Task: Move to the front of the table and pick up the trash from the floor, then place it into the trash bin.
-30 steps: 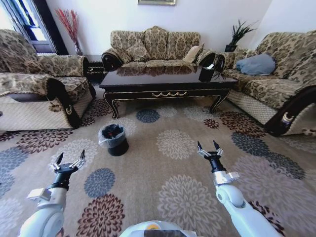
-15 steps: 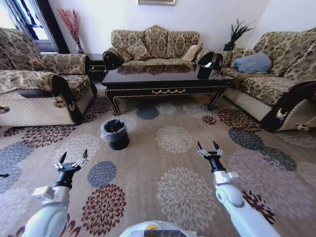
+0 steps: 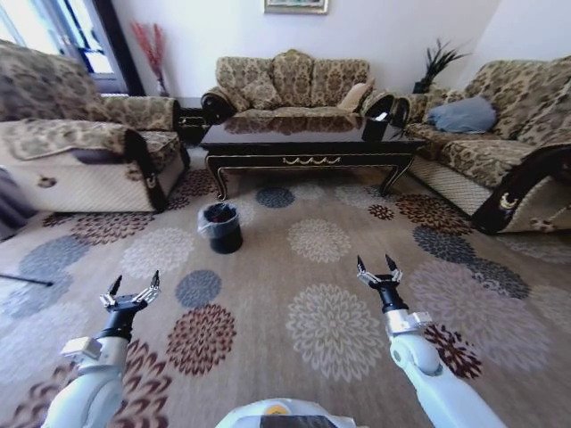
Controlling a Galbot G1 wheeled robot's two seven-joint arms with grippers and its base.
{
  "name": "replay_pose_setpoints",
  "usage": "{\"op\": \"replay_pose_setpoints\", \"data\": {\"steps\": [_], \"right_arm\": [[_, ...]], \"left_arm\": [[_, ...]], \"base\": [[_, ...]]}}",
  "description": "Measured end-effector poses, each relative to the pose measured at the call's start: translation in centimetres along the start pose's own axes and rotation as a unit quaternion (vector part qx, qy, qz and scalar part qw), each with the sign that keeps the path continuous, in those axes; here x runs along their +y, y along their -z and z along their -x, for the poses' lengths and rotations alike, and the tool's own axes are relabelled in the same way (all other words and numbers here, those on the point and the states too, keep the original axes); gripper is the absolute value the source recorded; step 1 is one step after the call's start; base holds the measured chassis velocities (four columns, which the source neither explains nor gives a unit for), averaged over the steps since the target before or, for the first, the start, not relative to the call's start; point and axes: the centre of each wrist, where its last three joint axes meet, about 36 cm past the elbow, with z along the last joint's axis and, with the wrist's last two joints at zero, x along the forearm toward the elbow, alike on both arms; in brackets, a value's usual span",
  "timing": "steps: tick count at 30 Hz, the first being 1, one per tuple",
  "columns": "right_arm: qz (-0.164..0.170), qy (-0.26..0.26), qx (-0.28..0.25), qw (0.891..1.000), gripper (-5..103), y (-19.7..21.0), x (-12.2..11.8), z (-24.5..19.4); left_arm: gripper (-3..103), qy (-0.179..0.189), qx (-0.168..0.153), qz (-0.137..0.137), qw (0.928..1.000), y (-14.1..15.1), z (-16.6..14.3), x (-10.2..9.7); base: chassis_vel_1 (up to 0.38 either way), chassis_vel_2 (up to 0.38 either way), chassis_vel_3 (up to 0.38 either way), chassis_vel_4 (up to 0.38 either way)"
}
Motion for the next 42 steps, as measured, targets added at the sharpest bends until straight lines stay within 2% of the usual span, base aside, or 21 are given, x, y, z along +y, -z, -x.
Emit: {"op": "replay_pose_setpoints", "data": {"steps": [30,42], "right_arm": [[-0.005,-0.008,-0.007,1.000,100,-0.3,-0.8,-0.4],[-0.005,-0.001,-0.022,1.000,100,-0.3,-1.1,-0.6]], "left_arm": [[100,-0.009,0.002,0.013,0.9999,-0.3,-0.4,-0.4],[100,-0.012,0.000,0.014,0.9998,-0.3,-0.7,-0.8]], "base": [[0.197,-0.204,-0.191,0.201],[0.021,-0.021,-0.024,0.028]]}}
